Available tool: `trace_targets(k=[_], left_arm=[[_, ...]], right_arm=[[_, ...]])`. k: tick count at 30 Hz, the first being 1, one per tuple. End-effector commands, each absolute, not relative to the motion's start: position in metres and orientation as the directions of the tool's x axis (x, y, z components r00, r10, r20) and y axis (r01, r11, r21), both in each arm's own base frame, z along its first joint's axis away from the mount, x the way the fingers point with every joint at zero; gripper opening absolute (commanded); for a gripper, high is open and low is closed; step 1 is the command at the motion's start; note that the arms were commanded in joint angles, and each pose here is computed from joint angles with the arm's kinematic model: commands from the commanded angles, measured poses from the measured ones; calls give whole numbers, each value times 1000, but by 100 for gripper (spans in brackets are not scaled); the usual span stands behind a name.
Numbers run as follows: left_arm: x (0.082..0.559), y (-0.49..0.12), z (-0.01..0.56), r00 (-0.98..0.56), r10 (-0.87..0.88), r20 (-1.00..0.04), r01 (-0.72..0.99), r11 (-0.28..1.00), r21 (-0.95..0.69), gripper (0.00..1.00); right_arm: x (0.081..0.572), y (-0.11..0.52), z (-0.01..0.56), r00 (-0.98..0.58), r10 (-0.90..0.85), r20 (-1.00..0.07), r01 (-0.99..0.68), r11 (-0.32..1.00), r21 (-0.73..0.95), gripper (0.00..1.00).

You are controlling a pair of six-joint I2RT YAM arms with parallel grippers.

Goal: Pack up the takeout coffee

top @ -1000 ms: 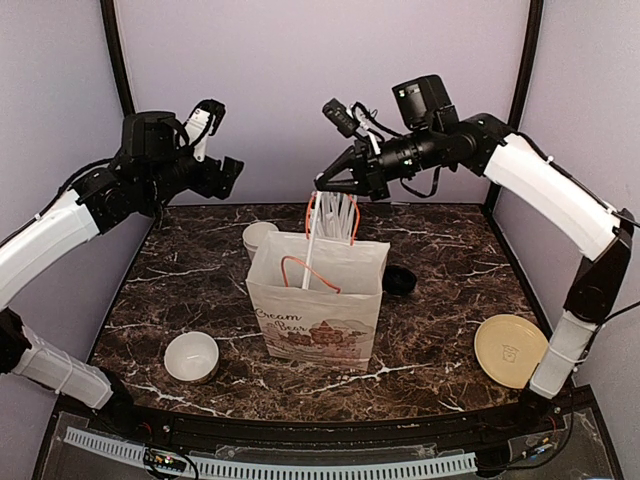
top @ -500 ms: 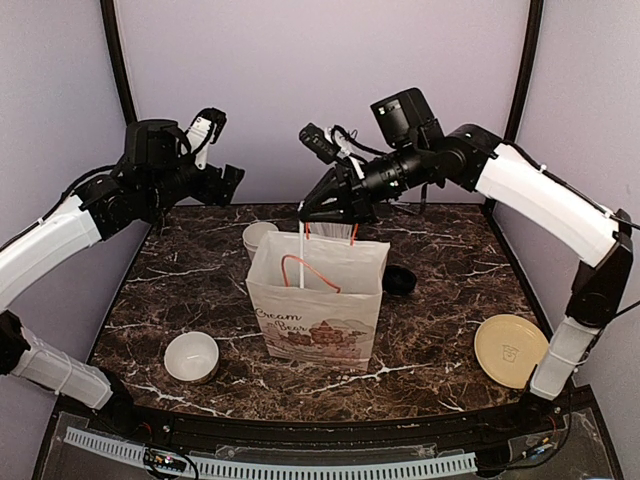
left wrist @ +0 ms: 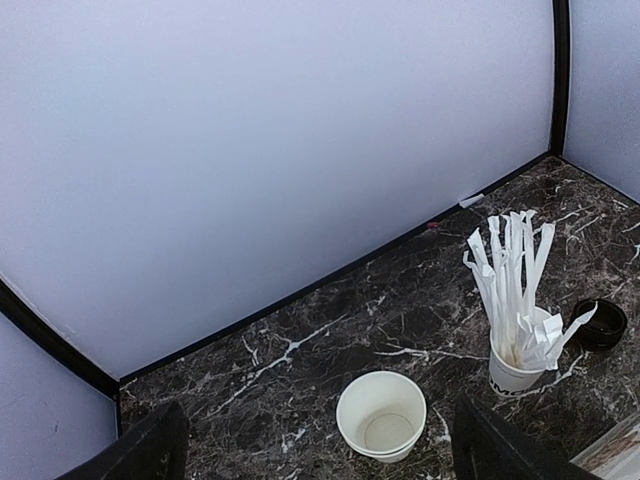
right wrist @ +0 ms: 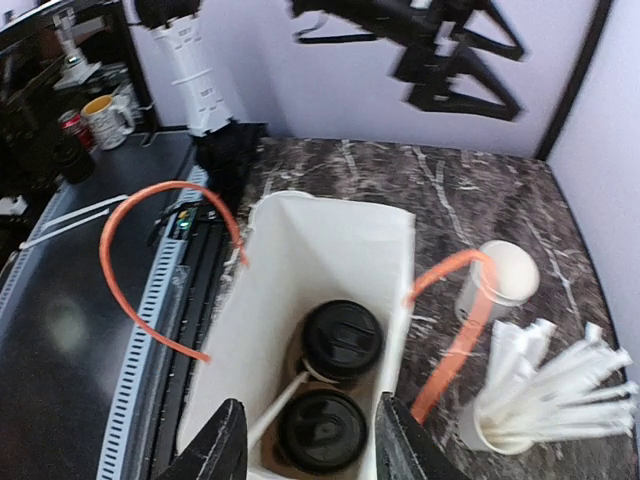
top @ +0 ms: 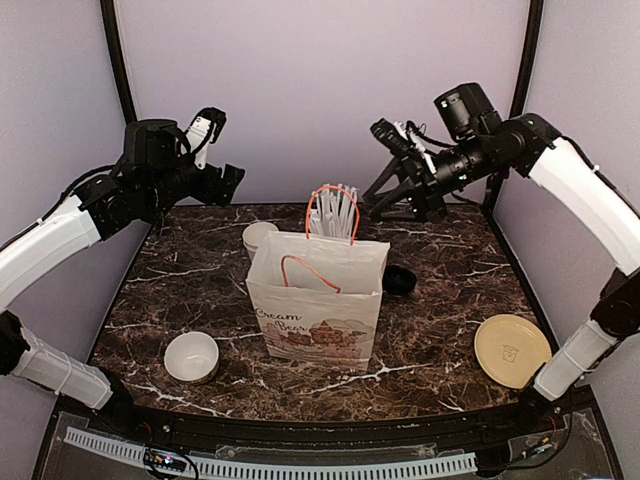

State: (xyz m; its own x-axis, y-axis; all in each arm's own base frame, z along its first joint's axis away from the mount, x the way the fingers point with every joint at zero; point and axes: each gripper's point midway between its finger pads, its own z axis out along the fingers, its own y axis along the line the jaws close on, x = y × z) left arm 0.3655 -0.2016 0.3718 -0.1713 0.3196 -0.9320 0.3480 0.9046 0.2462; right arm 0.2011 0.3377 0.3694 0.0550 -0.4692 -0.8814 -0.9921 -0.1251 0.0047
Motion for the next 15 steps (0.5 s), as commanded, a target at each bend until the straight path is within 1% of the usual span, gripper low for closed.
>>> trace_targets(k=[1, 4, 6, 8, 11, 15], left_arm=[[366, -199, 380, -146, 301, -942, 343, 909, 237, 94], [365, -199, 380, -144, 308, -941, 348, 905, 243, 94], [364, -200, 378, -145, 306, -941, 354, 904, 239, 96], [364, -203, 373, -159, 300, -941, 365, 903, 226, 98], [364, -208, 364, -180, 297, -938, 388, 897, 209, 98], [366, -209, 359, -185, 311, -932, 393, 893, 219, 98]], right_arm=[[267, 314, 389, -60, -373, -926, -996, 80, 32, 40], [326, 304, 368, -178, -357, -917, -954, 290, 72, 35], [360, 298, 349, -256, -362, -896, -913, 395, 101, 36], [383, 299, 328, -306, -380, -873, -887, 448, 116, 39], [403, 305, 307, -335, -398, -854, -875, 467, 126, 42], [420, 314, 288, -370, -400, -838, -866, 474, 156, 40]])
